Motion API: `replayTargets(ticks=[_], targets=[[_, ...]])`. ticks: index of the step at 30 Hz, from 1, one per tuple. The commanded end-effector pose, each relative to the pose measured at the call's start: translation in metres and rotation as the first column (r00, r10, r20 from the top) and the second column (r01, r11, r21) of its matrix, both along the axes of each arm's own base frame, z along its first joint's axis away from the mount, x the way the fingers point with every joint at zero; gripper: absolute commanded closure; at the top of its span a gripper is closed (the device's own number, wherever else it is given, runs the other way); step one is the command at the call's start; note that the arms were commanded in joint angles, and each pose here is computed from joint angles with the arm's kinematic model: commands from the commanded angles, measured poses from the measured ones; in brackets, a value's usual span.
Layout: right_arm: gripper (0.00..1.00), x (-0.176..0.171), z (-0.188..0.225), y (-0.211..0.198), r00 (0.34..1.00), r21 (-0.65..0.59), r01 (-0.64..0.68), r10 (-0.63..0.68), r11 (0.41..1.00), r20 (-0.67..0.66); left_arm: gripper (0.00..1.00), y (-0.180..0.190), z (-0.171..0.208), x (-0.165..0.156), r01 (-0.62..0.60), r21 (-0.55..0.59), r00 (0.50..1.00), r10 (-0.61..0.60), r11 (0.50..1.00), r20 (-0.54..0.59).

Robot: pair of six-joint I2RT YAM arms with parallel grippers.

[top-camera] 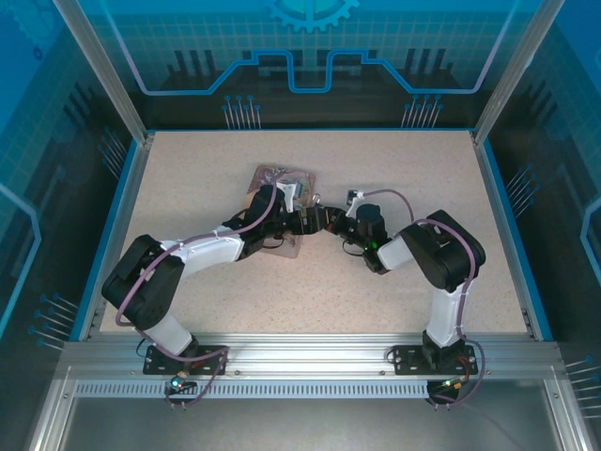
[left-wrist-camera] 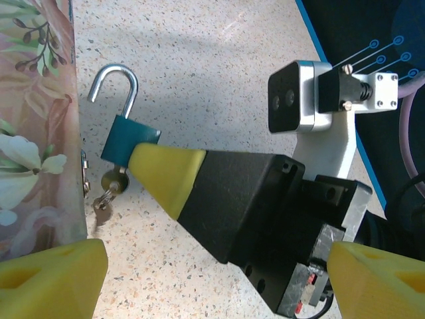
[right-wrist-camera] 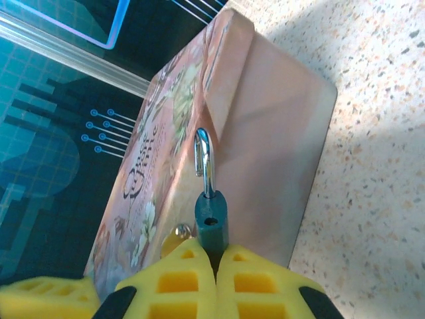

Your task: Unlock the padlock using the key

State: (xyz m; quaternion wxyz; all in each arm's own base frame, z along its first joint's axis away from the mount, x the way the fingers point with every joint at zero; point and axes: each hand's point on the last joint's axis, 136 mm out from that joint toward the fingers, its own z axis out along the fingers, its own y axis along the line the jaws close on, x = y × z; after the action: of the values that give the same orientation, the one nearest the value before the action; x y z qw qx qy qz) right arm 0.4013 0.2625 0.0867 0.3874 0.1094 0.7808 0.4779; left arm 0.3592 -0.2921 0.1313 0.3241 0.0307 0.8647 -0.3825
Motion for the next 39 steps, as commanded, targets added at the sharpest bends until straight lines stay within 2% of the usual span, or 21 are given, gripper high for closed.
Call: replayTargets(ticks=[1, 7, 12, 15, 20, 27, 35, 37, 39], targets=[[1.00, 0.015, 0.020, -0.006, 0.996, -0.008, 0.049, -0.049, 0.999, 0.070, 0.12, 0.024, -0.088, -0.061, 0.034, 0.164, 0.938, 0.026, 0.986, -0.346], [1.00, -0.005, 0.021, -0.040, 0.999, -0.187, 0.050, -0.045, 0.981, 0.031, 0.07, 0.021, -0.045, -0.053, 0.036, 0.138, 0.965, 0.001, 0.990, -0.261], [1.00, -0.046, 0.026, -0.049, 0.994, -0.319, -0.105, 0.088, 0.942, -0.067, 0.01, 0.019, 0.023, -0.036, 0.052, 0.086, 0.993, -0.042, 0.995, -0.114], [1.00, -0.080, 0.025, -0.054, 0.976, -0.333, -0.200, 0.157, 0.922, -0.151, 0.01, 0.027, 0.064, -0.029, 0.038, 0.058, 0.999, -0.037, 0.998, -0.016], [1.00, -0.127, 0.016, -0.054, 0.930, -0.255, -0.306, 0.230, 0.917, -0.287, 0.01, 0.053, 0.113, -0.027, -0.023, -0.028, 0.994, 0.025, 0.999, 0.105], [1.00, -0.149, -0.017, -0.048, 0.857, -0.154, -0.353, 0.253, 0.923, -0.449, 0.01, 0.088, 0.126, -0.039, -0.099, -0.044, 0.986, 0.104, 0.994, 0.128], [0.98, -0.138, -0.050, -0.045, 0.817, -0.176, -0.357, 0.216, 0.917, -0.535, 0.01, 0.111, 0.124, -0.047, -0.169, -0.039, 0.977, 0.172, 0.985, 0.122], [0.92, -0.136, -0.055, -0.048, 0.818, -0.199, -0.350, 0.195, 0.915, -0.542, 0.01, 0.115, 0.125, -0.048, -0.176, -0.035, 0.976, 0.179, 0.984, 0.124], [0.76, -0.134, -0.057, -0.053, 0.823, -0.224, -0.339, 0.173, 0.914, -0.541, 0.01, 0.120, 0.128, -0.049, -0.188, -0.023, 0.973, 0.189, 0.982, 0.132]])
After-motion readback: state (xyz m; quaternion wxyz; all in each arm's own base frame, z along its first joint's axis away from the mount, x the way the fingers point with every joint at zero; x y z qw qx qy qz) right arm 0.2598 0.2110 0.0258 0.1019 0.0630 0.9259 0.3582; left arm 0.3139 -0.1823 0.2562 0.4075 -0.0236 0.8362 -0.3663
